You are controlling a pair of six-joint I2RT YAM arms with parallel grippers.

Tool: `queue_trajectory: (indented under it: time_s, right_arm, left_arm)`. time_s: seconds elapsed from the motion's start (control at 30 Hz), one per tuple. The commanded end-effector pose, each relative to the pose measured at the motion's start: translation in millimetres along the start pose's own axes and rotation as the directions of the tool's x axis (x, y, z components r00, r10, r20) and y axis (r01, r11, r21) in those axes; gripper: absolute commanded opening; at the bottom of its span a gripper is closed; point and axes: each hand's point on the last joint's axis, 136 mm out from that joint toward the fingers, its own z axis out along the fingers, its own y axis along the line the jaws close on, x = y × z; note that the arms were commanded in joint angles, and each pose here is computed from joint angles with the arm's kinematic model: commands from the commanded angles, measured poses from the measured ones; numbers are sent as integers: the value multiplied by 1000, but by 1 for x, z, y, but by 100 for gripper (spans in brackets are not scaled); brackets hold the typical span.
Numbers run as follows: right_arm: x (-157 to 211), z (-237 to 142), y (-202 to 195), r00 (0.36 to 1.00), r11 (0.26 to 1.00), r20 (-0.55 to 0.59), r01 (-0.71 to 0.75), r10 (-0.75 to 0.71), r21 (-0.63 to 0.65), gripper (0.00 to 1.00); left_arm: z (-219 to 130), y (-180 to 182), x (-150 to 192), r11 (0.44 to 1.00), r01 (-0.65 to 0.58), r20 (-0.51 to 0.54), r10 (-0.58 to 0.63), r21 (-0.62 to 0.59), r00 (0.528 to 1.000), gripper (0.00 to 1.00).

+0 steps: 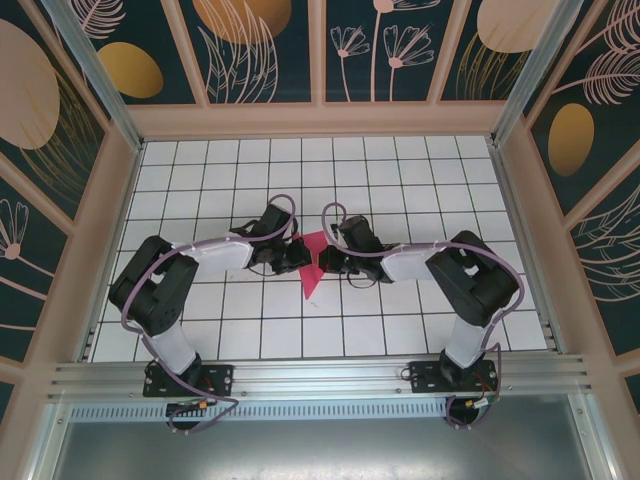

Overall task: Fold a paper plane with a square sheet of paper (pick it up from the middle)
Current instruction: Fourth fold the wing at the center of the table.

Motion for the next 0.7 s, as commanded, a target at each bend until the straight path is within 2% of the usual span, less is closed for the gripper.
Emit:
queue_trajectory:
  time_s: [0.0,0.2,0.67]
  right_arm:
    - [3,8,-24,999,993,-39,-10,15,122,0]
    - [11,14,-47,994,970,-104,60,-36,235,0]
    - [5,17,-53,977,944,-147,190,-154,271,0]
  left_arm:
    - [2,-7,-6,999,-42,-5,42,27,999,11]
    - [-2,-8,-11,994,-105,-7,106,23,994,13]
    - [0,-7,-19,982,-184,-40,186,45,982,9]
